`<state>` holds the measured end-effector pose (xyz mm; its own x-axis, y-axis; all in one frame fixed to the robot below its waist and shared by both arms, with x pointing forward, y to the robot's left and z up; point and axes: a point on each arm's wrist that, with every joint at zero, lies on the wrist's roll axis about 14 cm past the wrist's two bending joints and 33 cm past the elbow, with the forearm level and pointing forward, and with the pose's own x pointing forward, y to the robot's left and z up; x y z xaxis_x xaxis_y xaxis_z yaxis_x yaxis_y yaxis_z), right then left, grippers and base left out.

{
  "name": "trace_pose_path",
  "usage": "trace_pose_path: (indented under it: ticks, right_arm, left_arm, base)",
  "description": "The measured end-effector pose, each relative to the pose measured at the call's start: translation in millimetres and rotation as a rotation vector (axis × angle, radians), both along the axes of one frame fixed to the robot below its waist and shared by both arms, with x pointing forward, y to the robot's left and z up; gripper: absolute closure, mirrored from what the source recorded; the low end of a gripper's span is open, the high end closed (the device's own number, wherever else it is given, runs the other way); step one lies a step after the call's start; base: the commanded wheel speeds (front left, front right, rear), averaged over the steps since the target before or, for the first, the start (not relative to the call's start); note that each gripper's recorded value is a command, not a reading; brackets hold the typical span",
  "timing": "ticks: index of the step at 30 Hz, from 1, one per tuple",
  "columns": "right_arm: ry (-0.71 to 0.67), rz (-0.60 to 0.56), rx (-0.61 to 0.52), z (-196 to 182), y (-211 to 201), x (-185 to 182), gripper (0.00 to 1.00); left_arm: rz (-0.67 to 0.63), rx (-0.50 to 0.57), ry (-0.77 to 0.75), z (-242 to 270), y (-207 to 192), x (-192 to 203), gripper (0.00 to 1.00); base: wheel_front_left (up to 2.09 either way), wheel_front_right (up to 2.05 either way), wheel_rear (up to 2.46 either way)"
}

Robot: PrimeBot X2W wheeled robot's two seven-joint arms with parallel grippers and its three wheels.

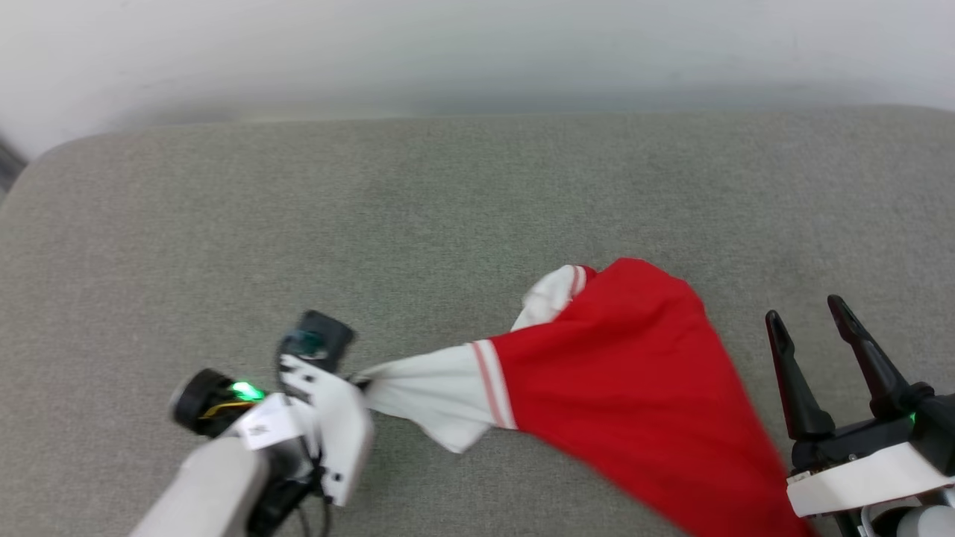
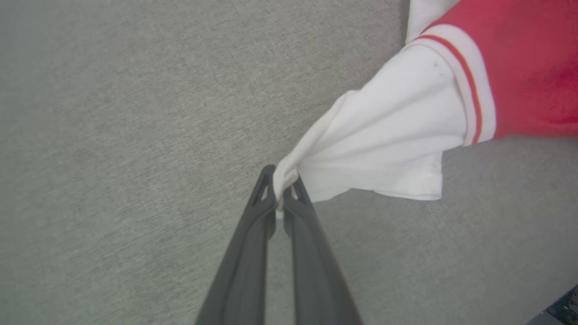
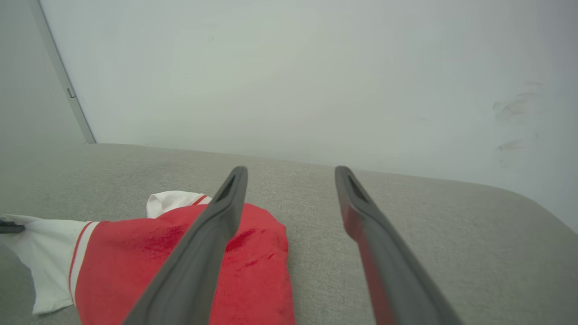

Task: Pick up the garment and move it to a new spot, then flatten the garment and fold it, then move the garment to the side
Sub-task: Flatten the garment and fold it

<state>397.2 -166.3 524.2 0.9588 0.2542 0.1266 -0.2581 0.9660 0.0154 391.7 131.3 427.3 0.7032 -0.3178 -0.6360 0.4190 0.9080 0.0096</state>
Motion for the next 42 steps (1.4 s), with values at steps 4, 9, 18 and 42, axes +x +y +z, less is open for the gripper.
trace_pose_path:
  ticks: [4, 9, 18, 42]
  right_arm:
    - [0.003, 0.024, 0.006, -1, 10, 1, 0.00]
    - [0.027, 0.035, 0.007, -9, 16, 2, 0.00]
    - [0.070, 0.053, 0.004, -23, 24, 0, 0.00]
    - [0.128, 0.284, -0.076, -2, 87, -2, 0.00]
  left_arm:
    - [0.152, 0.038, -0.044, 15, 59, -2, 1.00]
    - [0.343, 0.071, -0.168, 45, 120, 4, 1.00]
    - [0.478, 0.134, -0.167, 24, 162, -17, 1.00]
    - [0.391, -0.126, -0.902, 134, 82, -34, 0.00]
  base:
    - [0.00, 0.00, 0.00]
    - [0.00, 0.00, 0.00]
    - [0.00, 0.00, 0.00]
    - [0.00, 0.00, 0.00]
